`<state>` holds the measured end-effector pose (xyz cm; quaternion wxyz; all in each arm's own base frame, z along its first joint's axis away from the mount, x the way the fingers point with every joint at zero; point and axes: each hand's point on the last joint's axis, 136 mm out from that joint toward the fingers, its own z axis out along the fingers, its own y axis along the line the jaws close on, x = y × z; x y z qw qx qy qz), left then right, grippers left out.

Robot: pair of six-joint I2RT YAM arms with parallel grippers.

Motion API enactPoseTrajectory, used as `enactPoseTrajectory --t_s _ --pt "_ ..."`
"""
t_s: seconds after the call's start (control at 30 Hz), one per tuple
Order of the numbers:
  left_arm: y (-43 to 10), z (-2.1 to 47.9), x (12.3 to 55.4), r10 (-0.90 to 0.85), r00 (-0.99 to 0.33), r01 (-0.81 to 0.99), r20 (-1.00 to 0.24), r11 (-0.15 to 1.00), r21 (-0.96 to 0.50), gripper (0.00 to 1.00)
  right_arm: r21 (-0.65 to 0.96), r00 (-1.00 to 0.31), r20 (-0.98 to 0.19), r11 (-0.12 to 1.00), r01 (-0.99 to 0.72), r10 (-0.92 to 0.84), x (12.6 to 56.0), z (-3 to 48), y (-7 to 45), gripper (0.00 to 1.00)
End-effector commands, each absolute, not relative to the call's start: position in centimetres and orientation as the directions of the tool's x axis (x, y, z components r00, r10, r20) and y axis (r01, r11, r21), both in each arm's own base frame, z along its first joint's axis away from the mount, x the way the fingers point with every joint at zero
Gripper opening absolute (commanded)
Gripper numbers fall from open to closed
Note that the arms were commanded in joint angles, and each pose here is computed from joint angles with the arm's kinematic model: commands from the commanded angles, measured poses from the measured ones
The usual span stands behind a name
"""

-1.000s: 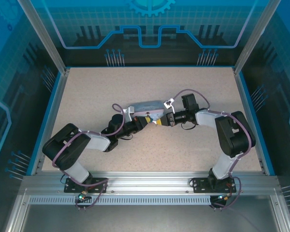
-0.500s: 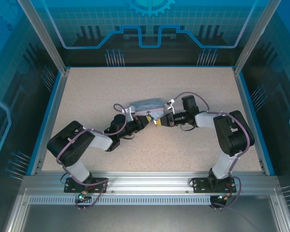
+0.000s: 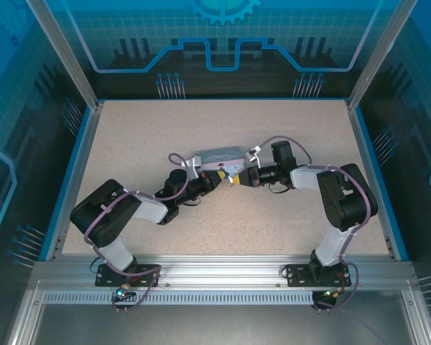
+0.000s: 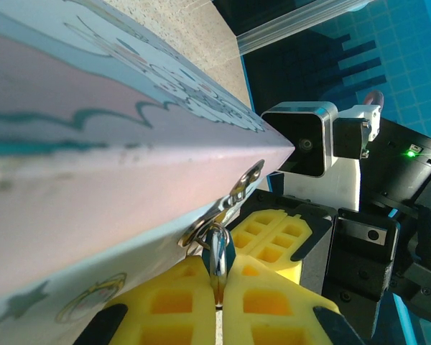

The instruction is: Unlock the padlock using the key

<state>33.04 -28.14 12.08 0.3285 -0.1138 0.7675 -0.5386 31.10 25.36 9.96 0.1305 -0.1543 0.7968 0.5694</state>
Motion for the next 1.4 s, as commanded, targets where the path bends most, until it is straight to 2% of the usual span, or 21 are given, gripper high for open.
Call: enactPoseTrajectory --t_s 0.0,0.67,0.93,1.1,1.37 --pt "-30.5 14.8 31.1 -0.450 -0.797 0.284 -0.402 0.307 -0.908 0.00 0.846 -0.899 -0.430 0.310 -0.434 -0.083 32.7 10.2 25.0 0.02" --pt "-30.5 14.6 30.7 -0.434 -0.808 0.281 -0.400 0.313 -0.907 0.00 0.842 -0.882 -0.468 0.278 -0.462 -0.047 34.5 11.7 24.7 0.03" --pt "-30.7 15.2 31.1 -0.451 -0.793 0.295 -0.409 0.304 -0.906 0.00 0.863 -0.905 -0.423 0.287 -0.415 -0.040 34.0 11.1 25.0 0.03" --pt "-30.8 15.7 31.4 -0.462 -0.782 0.306 -0.417 0.299 -0.904 0.00 0.894 -0.940 -0.339 0.303 -0.330 -0.022 33.2 9.5 24.8 0.02" --pt "-30.7 15.6 31.6 -0.481 -0.773 0.302 -0.414 0.294 -0.907 0.00 0.916 -0.962 -0.272 0.306 -0.260 -0.004 32.9 8.8 25.0 0.02"
